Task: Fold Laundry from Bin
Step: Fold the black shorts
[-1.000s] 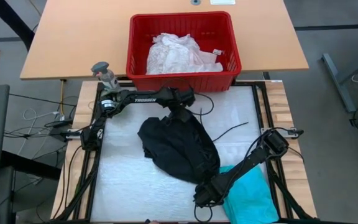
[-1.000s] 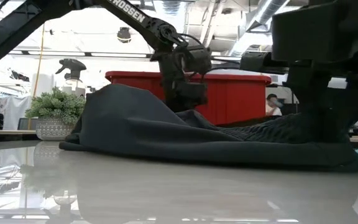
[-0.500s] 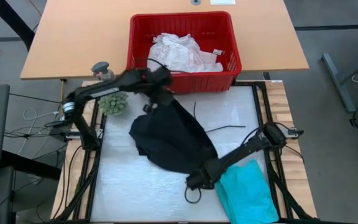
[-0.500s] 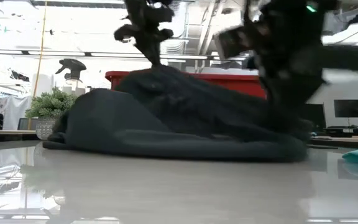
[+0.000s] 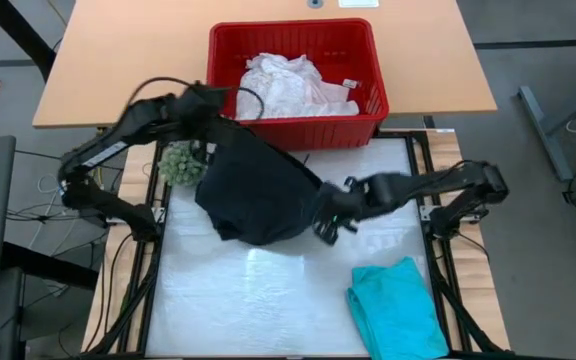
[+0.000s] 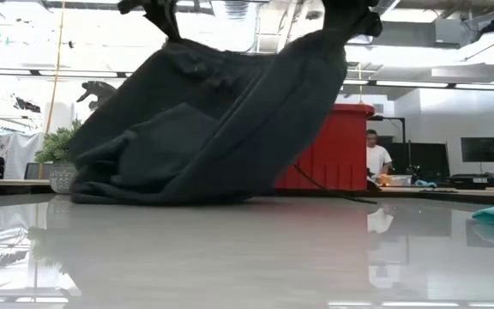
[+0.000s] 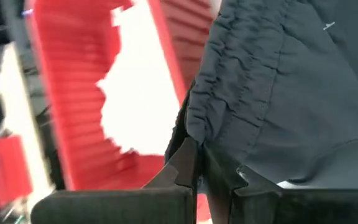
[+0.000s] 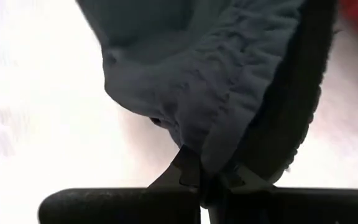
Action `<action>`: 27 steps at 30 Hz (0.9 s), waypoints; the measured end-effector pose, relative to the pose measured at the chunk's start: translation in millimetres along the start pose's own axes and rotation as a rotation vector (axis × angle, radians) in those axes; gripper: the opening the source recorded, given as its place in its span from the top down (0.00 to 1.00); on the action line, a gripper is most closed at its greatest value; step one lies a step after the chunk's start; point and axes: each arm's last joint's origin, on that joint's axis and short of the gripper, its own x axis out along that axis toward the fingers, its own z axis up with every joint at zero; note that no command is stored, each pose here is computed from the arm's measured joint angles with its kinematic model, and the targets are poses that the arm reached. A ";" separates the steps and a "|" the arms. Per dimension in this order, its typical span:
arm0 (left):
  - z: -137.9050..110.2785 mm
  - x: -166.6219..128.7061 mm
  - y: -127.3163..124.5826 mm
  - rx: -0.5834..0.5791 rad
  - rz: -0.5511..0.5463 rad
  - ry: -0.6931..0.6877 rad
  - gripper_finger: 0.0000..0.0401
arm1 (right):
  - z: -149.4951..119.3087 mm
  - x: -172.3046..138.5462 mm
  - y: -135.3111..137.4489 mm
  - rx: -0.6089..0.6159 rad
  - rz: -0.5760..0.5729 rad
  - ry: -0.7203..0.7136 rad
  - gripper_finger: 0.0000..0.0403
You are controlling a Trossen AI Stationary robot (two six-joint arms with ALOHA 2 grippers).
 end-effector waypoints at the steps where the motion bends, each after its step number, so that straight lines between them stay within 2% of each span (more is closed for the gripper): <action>1: -3.1 -6.5 0.7 -0.022 0.031 0.011 1.00 | 3.7 -5.1 -8.2 0.012 -0.003 -0.016 0.94; 8: -20.2 -44.2 1.2 -0.217 0.250 0.110 1.00 | 13.4 -39.6 -67.3 0.089 -0.131 -0.089 0.93; 12: -20.4 -54.4 -2.0 -0.273 0.270 0.073 1.00 | 10.6 -65.5 -95.7 0.132 -0.196 -0.157 0.94; 16: -12.3 -58.7 0.4 -0.256 0.333 0.037 1.00 | 10.5 -98.7 -111.6 0.110 -0.254 -0.283 0.94; 21: 0.6 -66.2 14.6 -0.142 0.528 0.056 1.00 | 23.4 -135.6 -122.1 0.049 -0.308 -0.441 0.94; 27: 15.9 -85.5 25.1 -0.135 0.714 0.030 1.00 | 39.6 -158.7 -120.4 -0.073 -0.340 -0.509 0.94</action>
